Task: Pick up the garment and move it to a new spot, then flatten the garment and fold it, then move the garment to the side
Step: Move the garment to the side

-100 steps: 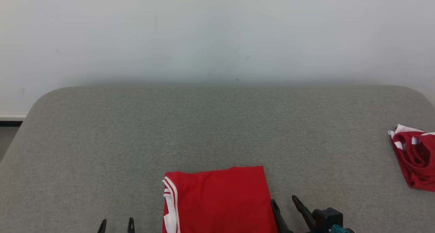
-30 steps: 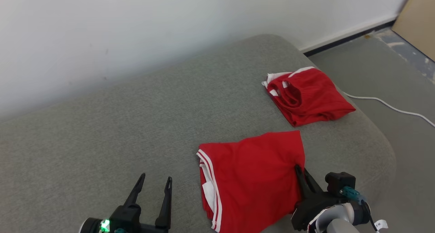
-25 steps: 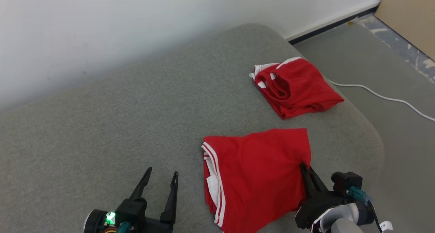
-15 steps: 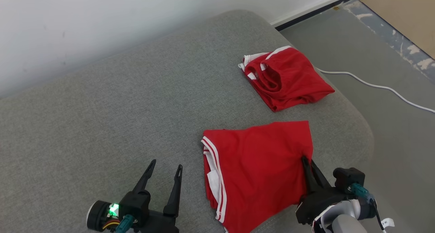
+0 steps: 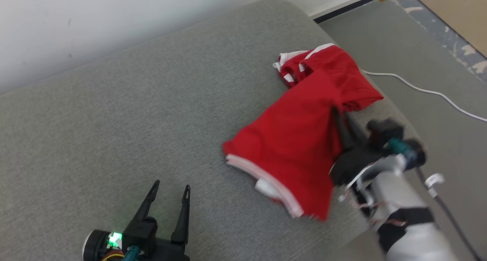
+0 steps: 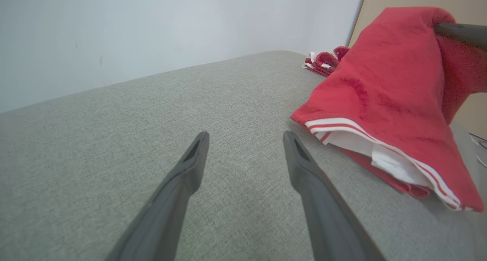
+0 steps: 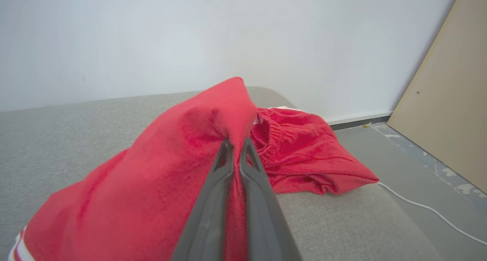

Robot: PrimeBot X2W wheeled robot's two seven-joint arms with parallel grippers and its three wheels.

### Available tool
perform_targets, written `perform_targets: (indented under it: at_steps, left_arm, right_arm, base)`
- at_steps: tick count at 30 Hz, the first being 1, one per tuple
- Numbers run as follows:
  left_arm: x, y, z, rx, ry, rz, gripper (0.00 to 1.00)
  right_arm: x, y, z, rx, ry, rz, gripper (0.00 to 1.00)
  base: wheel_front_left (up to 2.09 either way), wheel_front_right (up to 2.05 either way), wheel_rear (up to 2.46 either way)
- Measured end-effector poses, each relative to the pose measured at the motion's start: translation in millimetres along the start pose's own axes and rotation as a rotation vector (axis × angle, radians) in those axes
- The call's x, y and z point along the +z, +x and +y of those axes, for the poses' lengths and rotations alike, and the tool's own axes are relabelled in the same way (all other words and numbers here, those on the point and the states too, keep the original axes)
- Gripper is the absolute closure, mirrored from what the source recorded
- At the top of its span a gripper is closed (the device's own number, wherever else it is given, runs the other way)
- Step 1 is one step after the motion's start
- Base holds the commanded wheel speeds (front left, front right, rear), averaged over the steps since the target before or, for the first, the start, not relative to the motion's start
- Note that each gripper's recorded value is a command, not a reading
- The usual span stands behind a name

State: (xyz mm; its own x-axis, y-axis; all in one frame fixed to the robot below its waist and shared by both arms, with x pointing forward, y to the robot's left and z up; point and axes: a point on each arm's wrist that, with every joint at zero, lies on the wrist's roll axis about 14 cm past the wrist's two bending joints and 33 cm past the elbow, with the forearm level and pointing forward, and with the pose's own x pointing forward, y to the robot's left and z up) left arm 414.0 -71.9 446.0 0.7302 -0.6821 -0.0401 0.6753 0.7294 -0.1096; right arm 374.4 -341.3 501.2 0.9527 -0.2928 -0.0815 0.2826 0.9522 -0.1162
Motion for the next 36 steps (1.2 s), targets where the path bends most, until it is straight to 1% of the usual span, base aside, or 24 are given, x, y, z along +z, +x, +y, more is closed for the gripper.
perform_targets:
  at_steps: [4,9,12,18,23,26,27,28,29,30,33,36]
  left_arm:
    - [-0.6,1.2,11.5,0.007,0.026,-0.004,0.0]
    - [-6.6,-0.5,32.8,0.04,0.053,0.004,0.0]
    - [-10.6,-1.5,44.1,0.061,0.06,0.009,0.0]
    - [-21.9,-10.4,65.3,0.11,0.073,0.035,0.0]
    - [-25.8,-15.5,78.6,0.142,0.086,0.045,0.0]
    - [-27.5,-17.6,80.6,0.147,0.088,0.05,0.0]
    - [-27.8,-18.6,81.4,0.149,0.09,0.052,0.0]
    - [-27.9,-19.4,82.0,0.151,0.092,0.053,0.0]
    - [-27.7,-20.1,83.1,0.158,0.095,0.053,0.0]
    - [-27.1,-20.5,83.1,0.158,0.096,0.052,0.0]
    - [-24.2,-21.7,84.4,0.165,0.105,0.047,0.0]
    - [-20.1,-22.8,84.0,0.166,0.109,0.04,0.0]
  right_arm:
    - [21.9,27.5,-24.8,-0.043,-0.059,-0.026,1.0]
    - [34.0,58.3,-46.6,-0.098,-0.103,-0.027,1.0]
    - [39.4,72.5,-66.0,-0.151,-0.12,-0.026,1.0]
    - [39.3,92.2,-91.0,-0.229,-0.15,-0.007,1.0]
    - [27.5,96.4,-109.3,-0.284,-0.186,0.041,1.0]
    - [18.1,94.8,-115.0,-0.302,-0.198,0.074,1.0]
    - [14.1,93.0,-119.0,-0.317,-0.195,0.087,0.84]
    - [11.2,91.2,-122.6,-0.329,-0.201,0.1,0.64]
    - [9.5,89.0,-126.8,-0.342,-0.205,0.108,0.19]
    - [8.0,86.3,-131.3,-0.357,-0.208,0.119,0.0]
    - [4.6,77.1,-140.0,-0.395,-0.215,0.131,0.0]
    - [5.8,72.3,-141.5,-0.416,-0.215,0.127,0.0]
  base:
    - [0.0,0.0,0.0]
    - [0.0,0.0,0.0]
    - [0.0,0.0,0.0]
    - [0.0,0.0,0.0]
    - [0.0,0.0,0.0]
    - [0.0,0.0,0.0]
    - [0.0,0.0,0.0]
    - [0.0,0.0,0.0]
    - [0.0,0.0,0.0]
    - [0.0,0.0,0.0]
    - [0.0,0.0,0.0]
    - [0.0,0.0,0.0]
